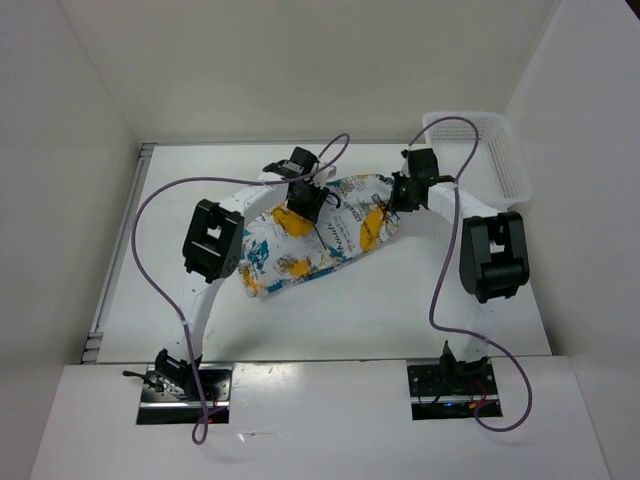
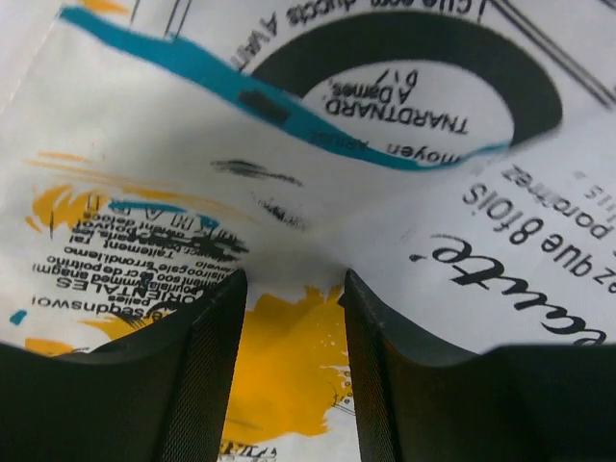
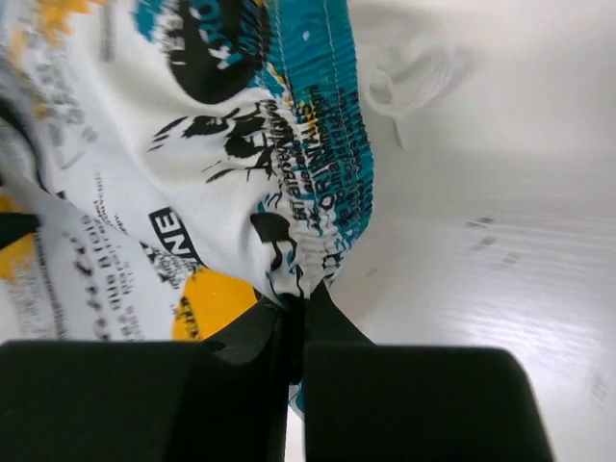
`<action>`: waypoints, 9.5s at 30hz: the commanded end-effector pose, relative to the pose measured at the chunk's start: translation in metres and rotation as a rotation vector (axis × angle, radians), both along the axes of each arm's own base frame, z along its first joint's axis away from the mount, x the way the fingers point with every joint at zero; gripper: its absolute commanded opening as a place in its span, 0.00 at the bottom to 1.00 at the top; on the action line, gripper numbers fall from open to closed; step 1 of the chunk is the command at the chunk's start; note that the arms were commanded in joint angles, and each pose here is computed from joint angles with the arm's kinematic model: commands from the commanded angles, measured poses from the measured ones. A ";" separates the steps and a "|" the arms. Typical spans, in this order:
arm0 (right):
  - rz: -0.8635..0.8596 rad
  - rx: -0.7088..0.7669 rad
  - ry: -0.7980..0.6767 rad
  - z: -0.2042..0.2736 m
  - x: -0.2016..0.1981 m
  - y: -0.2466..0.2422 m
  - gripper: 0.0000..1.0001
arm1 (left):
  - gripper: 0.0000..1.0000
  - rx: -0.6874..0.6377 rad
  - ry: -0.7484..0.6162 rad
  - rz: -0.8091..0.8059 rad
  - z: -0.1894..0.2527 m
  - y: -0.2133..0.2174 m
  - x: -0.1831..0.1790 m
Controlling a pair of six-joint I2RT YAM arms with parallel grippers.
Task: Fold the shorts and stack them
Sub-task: Fold the shorts
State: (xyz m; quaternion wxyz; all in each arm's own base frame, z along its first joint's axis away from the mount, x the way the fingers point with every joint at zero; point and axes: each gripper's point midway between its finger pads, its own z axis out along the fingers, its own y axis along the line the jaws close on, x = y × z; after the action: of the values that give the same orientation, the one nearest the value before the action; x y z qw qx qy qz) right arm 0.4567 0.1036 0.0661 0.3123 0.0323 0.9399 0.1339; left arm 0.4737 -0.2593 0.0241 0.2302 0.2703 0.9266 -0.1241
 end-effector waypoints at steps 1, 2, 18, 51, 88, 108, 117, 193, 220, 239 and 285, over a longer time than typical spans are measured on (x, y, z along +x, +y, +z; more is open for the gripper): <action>-0.049 -0.073 -0.251 0.099 0.021 -0.016 0.00 | 0.53 -0.005 0.011 -0.036 -0.026 -0.021 0.004; -0.059 -0.078 -0.272 0.108 0.021 -0.018 0.00 | 0.53 -0.022 0.010 -0.045 -0.022 -0.026 0.007; -0.091 -0.157 -0.285 0.120 -0.029 -0.041 0.00 | 0.56 0.030 -0.062 -0.053 -0.004 -0.063 0.042; -0.110 -0.111 -0.129 0.029 -0.035 -0.069 0.74 | 0.72 0.444 0.065 0.218 -0.037 0.134 -0.042; -0.124 -0.337 0.022 -0.044 0.002 -0.054 0.00 | 0.72 0.153 0.188 0.170 -0.021 0.109 -0.041; -0.117 -0.423 -0.335 0.115 0.034 -0.038 0.00 | 0.78 -0.019 -0.227 0.114 0.127 0.040 0.037; -0.118 -0.440 -0.353 0.124 0.035 -0.040 0.00 | 0.78 -0.185 -0.129 -0.139 0.075 -0.083 0.032; 0.813 -0.116 -0.466 0.146 -0.098 0.238 0.61 | 0.79 -0.258 -0.055 0.197 0.102 0.130 0.081; 0.536 -0.309 -0.243 -0.018 -0.035 0.085 0.79 | 0.54 -0.215 0.169 0.109 0.038 0.077 0.025; 0.555 -0.283 -0.196 -0.034 -0.037 0.095 0.68 | 0.00 -0.482 -0.162 -0.138 0.204 0.006 0.043; 0.233 -0.191 -0.296 0.033 0.033 0.084 0.80 | 0.81 -0.193 -0.032 -0.011 0.063 0.010 0.026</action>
State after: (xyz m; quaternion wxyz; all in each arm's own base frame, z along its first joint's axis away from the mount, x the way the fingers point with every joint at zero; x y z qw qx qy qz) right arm 0.4709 0.1844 0.0866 0.4052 -0.1709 0.8950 0.0752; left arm 0.4693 -0.2557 0.0706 0.2078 0.2564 0.9137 -0.2371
